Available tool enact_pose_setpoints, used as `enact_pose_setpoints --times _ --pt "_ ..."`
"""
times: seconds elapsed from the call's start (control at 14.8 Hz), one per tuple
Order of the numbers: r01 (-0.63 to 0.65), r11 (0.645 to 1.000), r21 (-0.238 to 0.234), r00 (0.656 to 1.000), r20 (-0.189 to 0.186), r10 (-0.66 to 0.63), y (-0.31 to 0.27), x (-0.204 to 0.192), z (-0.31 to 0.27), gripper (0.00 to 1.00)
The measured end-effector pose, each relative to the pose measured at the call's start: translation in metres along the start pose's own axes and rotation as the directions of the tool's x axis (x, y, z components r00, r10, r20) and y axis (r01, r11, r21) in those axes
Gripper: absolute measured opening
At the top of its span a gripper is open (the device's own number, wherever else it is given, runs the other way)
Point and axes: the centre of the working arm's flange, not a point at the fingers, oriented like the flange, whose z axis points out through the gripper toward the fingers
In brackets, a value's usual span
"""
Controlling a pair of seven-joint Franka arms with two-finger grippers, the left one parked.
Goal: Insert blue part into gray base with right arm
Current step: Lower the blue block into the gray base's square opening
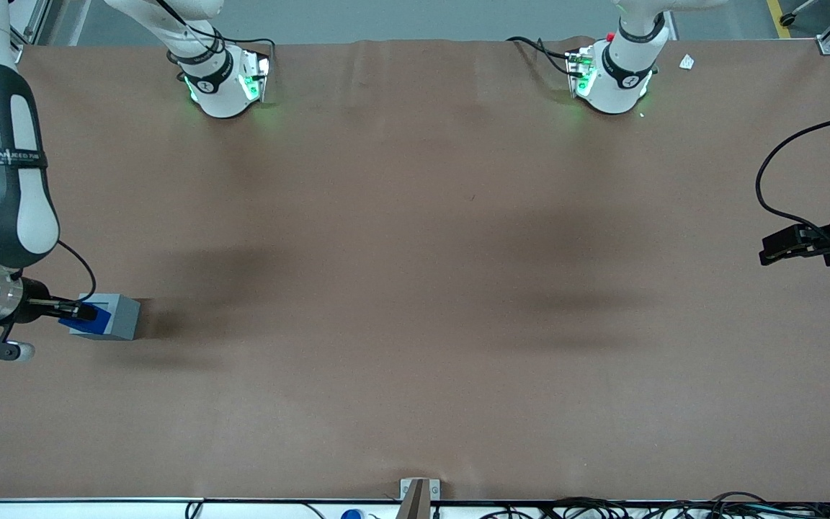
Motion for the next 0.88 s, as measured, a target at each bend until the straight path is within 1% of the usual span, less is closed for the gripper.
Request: enact_pose_setpoints --times 0.27,0.47,0.74,0.88 --pt "-0.007 1.0 0.003 1.0 0.008 0.007 0.023 0.0 0.004 0.51" --pt "0.008 1.0 0.005 1.0 0.021 -0.008 0.035 -0.001 0.014 0.51" --pt "0.084 0.996 0.005 0.996 0.007 -0.084 0.038 -0.001 0.024 0.51" --pt "0.098 0.995 0.006 0.995 0.008 -0.098 0.041 -0.002 0.029 0.51"
